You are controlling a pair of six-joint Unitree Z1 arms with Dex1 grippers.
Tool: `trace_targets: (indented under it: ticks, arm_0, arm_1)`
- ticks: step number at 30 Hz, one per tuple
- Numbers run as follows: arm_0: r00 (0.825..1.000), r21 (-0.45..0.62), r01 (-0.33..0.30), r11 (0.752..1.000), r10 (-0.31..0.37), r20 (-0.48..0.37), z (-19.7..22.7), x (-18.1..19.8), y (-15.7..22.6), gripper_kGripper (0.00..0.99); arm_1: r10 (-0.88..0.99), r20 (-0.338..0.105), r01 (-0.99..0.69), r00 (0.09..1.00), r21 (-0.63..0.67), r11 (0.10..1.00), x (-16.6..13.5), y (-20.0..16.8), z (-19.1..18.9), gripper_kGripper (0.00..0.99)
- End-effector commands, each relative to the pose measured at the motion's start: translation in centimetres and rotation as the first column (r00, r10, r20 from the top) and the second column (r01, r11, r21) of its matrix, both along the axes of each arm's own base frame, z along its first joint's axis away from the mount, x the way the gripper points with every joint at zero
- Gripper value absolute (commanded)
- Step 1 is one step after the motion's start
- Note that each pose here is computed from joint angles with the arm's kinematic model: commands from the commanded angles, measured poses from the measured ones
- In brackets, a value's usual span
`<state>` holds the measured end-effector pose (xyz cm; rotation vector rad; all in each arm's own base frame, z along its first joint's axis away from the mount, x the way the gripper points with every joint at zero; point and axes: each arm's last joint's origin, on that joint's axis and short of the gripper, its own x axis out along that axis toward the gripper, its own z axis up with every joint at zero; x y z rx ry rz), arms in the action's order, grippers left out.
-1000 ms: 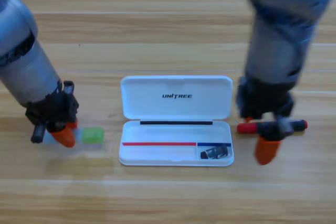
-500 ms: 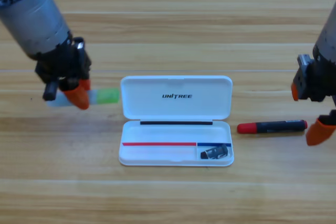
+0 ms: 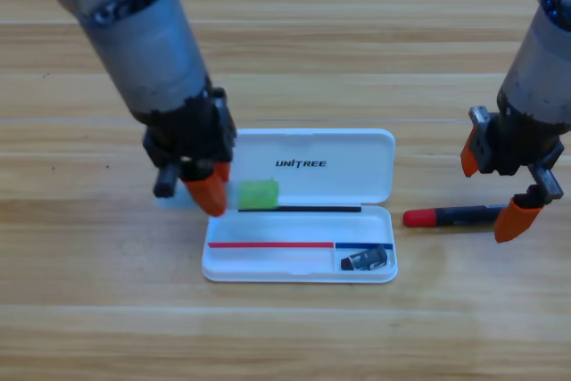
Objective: Clean up eraser and pencils
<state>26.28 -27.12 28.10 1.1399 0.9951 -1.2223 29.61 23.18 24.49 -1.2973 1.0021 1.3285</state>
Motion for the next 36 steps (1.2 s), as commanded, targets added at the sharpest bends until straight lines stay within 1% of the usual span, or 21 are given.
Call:
trace_targets:
  ticks: [1, 6, 10, 13, 14, 15, 18, 19, 20, 25, 29, 30, 36]
  arm_0:
    - [0.995, 0.038, 0.033, 0.999, -0.029, -0.09, -3.7, 0.1, -3.2, 0.0]
    - [0.992, 0.048, 0.039, 0.998, -0.033, -0.125, -5.6, 0.8, -4.7, 0.0]
    - [0.989, 0.057, 0.038, 0.998, -0.029, -0.147, -6.8, 1.1, -5.3, 0.0]
    - [0.988, 0.063, 0.039, 0.997, -0.029, -0.154, -7.3, 1.3, -5.6, 0.0]
    - [0.987, 0.064, 0.037, 0.997, -0.027, -0.156, -7.4, 1.3, -5.6, 0.0]
    - [0.987, 0.065, 0.037, 0.997, -0.027, -0.157, -7.5, 1.3, -5.6, 0.0]
    - [0.987, 0.068, 0.034, 0.997, -0.023, -0.159, -7.7, 1.4, -5.7, 0.0]
    - [0.987, 0.068, 0.033, 0.997, -0.022, -0.159, -7.7, 1.4, -5.7, 0.0]
    - [0.987, 0.069, 0.033, 0.997, -0.022, -0.16, -7.8, 1.4, -5.7, 0.0]
    - [0.987, 0.068, 0.033, 0.997, -0.022, -0.162, -7.9, 1.4, -6.0, 0.0]
    - [0.987, 0.065, 0.035, 0.997, -0.024, -0.161, -8.0, 1.4, -6.2, 0.0]
    - [0.987, 0.064, 0.033, 0.997, -0.023, -0.16, -7.9, 1.4, -6.2, 0.0]
    - [0.987, 0.065, 0.035, 0.997, -0.024, -0.161, -8.0, 1.4, -6.3, 0.0]
  arm_1:
    - [-0.012, -0.048, 0.01, 0.999, -0.043, 0.999, 3.9, -0.8, -4.5, 0.904]
    - [0.007, -0.069, -0.011, 0.998, -0.059, 0.998, 5.1, -0.7, -6.2, 0.891]
    - [0.018, -0.073, -0.022, 0.997, -0.064, 0.998, 5.8, -0.4, -7.1, 0.824]
    - [0.024, -0.075, -0.029, 0.997, -0.065, 0.997, 6.1, -0.2, -7.5, 0.822]
    - [0.025, -0.076, -0.03, 0.997, -0.066, 0.997, 6.2, -0.1, -7.6, 0.811]
    - [0.027, -0.076, -0.032, 0.997, -0.066, 0.997, 6.3, -0.1, -7.7, 0.781]
    - [0.028, -0.08, -0.033, 0.996, -0.068, 0.997, 6.5, 0.0, -8.0, 0.767]
    - [0.034, -0.081, -0.04, 0.996, -0.069, 0.997, 6.5, 0.0, -8.1, 0.744]
    - [0.037, -0.083, -0.043, 0.996, -0.07, 0.997, 6.5, 0.1, -8.2, 0.713]
    - [0.05, -0.089, -0.057, 0.995, -0.073, 0.996, 6.7, 0.2, -8.6, 0.373]
    - [0.062, -0.094, -0.07, 0.994, -0.076, 0.995, 6.8, 0.2, -8.8, 0.034]
    - [0.061, -0.092, -0.068, 0.994, -0.075, 0.995, 6.9, 0.2, -8.8, 0.0]
    - [0.059, -0.088, -0.064, 0.994, -0.06, 0.996, 6.7, 0.1, -7.8, 0.0]
